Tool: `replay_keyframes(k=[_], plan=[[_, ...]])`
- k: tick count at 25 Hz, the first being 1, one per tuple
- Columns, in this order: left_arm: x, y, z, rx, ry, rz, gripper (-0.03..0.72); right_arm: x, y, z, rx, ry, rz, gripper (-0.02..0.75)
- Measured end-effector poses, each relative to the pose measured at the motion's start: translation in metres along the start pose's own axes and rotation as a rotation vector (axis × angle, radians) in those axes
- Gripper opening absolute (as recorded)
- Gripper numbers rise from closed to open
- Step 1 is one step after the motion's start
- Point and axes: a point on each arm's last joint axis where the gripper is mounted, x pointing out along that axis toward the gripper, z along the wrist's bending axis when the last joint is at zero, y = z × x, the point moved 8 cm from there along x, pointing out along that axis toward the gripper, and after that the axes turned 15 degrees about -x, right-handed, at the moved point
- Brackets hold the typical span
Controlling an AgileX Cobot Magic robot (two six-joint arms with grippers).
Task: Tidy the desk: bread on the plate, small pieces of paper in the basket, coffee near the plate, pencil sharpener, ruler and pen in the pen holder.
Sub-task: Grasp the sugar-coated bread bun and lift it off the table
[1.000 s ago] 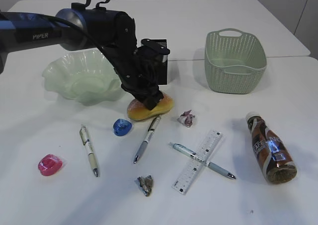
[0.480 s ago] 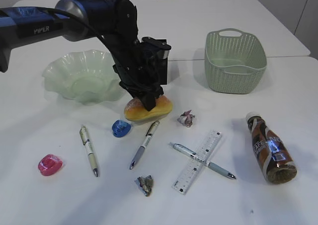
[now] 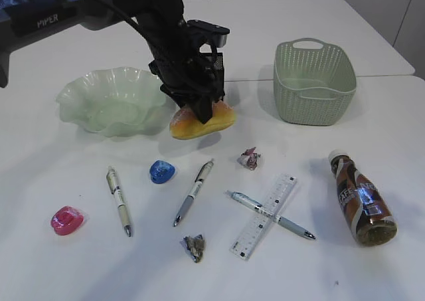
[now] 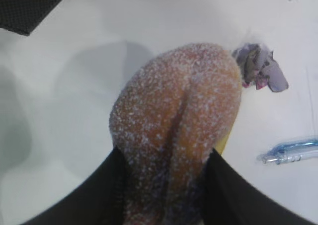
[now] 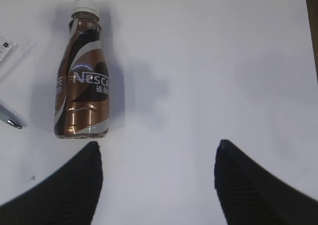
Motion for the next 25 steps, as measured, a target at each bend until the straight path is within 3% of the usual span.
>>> replay_keyframes(k=[8, 18, 25], plan=[[-0.006, 0.000, 0.004, -0.100, -0.029, -0.003, 0.283, 0.000, 0.001, 0.000, 0.000, -0.001, 0.008, 0.550], [-0.053, -0.011, 0.012, -0.153, -0.098, -0.101, 0.285, 0.000, 0.003, 0.000, 0.000, -0.001, 0.016, 0.550], [-0.080, -0.016, 0.043, -0.240, -0.110, -0.151, 0.287, 0.000, 0.005, 0.000, 0.000, -0.003, 0.031, 0.550]])
